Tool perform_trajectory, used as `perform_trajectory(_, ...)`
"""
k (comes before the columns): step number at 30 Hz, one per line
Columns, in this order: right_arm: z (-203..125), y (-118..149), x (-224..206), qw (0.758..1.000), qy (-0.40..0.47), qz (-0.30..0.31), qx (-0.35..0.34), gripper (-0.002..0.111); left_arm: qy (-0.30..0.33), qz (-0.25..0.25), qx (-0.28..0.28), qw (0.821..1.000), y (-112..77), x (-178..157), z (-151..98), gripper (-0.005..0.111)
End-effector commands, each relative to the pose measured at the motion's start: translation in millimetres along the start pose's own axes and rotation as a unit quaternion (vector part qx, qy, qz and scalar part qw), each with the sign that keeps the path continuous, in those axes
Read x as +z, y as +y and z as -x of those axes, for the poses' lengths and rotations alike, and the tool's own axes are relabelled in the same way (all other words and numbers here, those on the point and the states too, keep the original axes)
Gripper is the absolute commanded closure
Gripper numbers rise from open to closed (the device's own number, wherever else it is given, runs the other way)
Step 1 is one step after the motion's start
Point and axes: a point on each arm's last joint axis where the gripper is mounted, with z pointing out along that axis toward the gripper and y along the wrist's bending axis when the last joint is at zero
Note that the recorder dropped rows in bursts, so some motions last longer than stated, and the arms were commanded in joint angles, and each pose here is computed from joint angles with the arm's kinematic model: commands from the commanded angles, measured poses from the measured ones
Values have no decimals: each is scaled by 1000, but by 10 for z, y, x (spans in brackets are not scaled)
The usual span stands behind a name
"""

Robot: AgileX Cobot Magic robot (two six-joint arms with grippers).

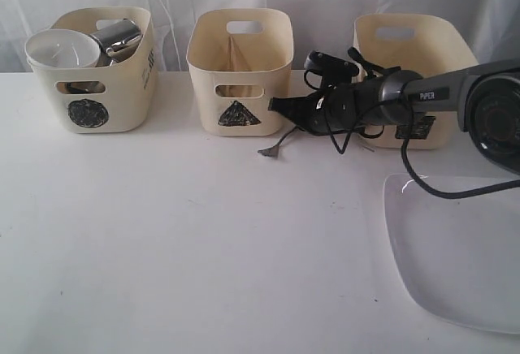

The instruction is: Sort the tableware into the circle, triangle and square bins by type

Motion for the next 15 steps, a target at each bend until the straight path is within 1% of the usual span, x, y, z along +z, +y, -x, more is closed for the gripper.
perform_trajectory(1,21,-34,-2,1000,7,-6,-20,108,0,-3,-5,1000,-5,0,-11,105)
perform_trajectory(5,-61,-67,-8,998,53,-22,-39,108,0,-3,-5,1000,-5,0,-11,105)
perform_trajectory(9,-180,-116,-31,990,115,-40,-73,108,0,-3,-5,1000,-5,0,-11,105)
perform_trajectory(12,-235,-140,-71,987,131,-44,-82,108,0,-3,-5,1000,-5,0,-11,105)
perform_trajectory(15,-236,-140,-187,988,124,-42,-82,108,0,-3,-5,1000,-5,0,-11,105)
